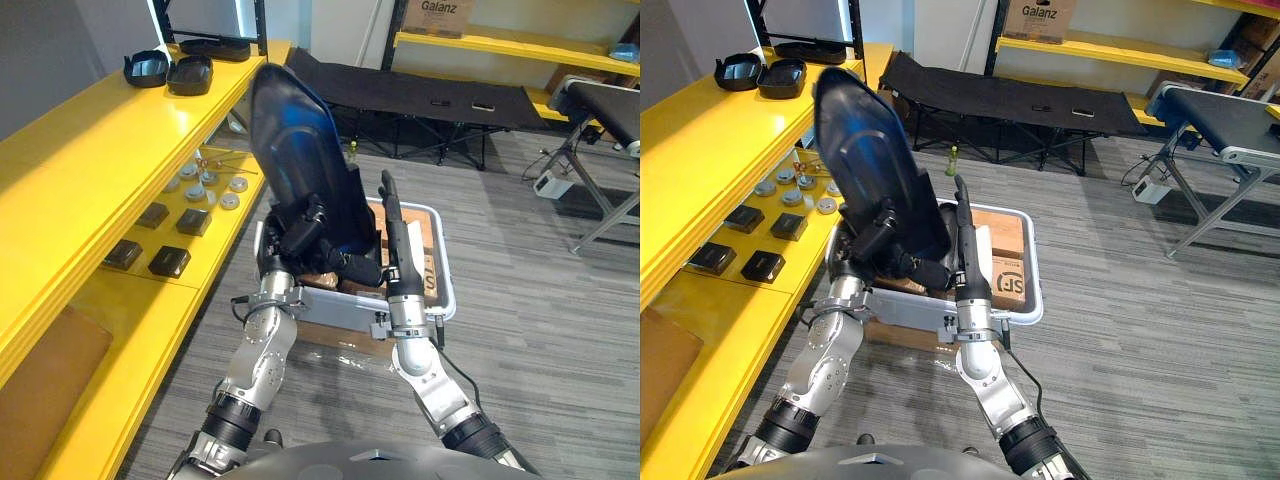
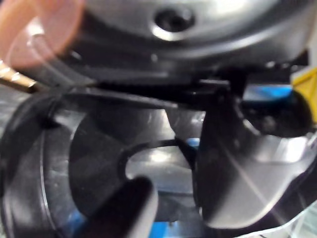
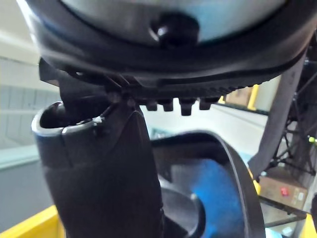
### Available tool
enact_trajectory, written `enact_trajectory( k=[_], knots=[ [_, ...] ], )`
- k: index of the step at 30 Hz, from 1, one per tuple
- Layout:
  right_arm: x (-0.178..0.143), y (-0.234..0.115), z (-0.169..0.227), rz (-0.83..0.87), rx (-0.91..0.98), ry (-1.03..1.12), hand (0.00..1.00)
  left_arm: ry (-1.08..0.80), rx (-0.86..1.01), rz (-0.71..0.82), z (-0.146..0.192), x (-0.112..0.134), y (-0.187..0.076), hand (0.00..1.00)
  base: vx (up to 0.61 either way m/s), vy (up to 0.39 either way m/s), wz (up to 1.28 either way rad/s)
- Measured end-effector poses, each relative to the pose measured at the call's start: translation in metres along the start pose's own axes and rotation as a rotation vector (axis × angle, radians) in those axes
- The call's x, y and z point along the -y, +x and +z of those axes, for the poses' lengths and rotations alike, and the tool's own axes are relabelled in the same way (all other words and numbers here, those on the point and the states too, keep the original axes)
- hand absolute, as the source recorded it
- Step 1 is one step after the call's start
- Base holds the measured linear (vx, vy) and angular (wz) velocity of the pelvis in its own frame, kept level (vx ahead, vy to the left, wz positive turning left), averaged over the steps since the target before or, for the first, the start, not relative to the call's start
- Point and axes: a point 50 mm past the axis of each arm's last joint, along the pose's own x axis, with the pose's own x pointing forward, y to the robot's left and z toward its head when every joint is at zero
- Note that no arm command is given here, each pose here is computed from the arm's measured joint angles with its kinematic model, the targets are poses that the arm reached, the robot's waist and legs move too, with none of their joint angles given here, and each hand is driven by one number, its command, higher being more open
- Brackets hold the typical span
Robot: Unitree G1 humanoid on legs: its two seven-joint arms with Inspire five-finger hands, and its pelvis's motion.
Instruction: Walk over and take three plastic housings, then place them on the shelf
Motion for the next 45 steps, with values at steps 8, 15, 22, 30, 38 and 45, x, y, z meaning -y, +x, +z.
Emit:
enact_trajectory(
  k=[8,15,22,30,38,45],
  knots=[
    [0.029,0.002,-0.010,-0.199,-0.089,0.085,1.00,0.268,0.219,0.269,0.024,-0.028,0.000,0.00,-0.01,0.007,-0.04],
    [0.054,-0.017,-0.032,-0.236,-0.263,0.085,1.00,0.216,0.175,0.268,0.020,-0.050,-0.015,0.00,-0.01,0.005,-0.07],
    [0.075,-0.038,-0.058,-0.215,-0.499,0.031,1.00,0.115,0.224,0.202,0.045,-0.072,-0.046,0.00,0.01,-0.003,0.07],
    [0.076,-0.034,-0.063,-0.071,-0.548,0.115,1.00,0.147,0.347,0.083,0.081,-0.081,-0.068,0.00,0.00,-0.018,0.42],
    [0.059,-0.016,-0.058,0.049,-0.500,0.165,1.00,0.148,0.360,0.079,0.091,-0.099,-0.088,0.00,0.00,0.011,0.22],
    [0.029,-0.024,-0.056,0.221,-0.529,0.203,1.00,0.097,0.332,0.006,0.085,-0.090,-0.088,0.00,-0.04,0.015,0.47]
  ],
)
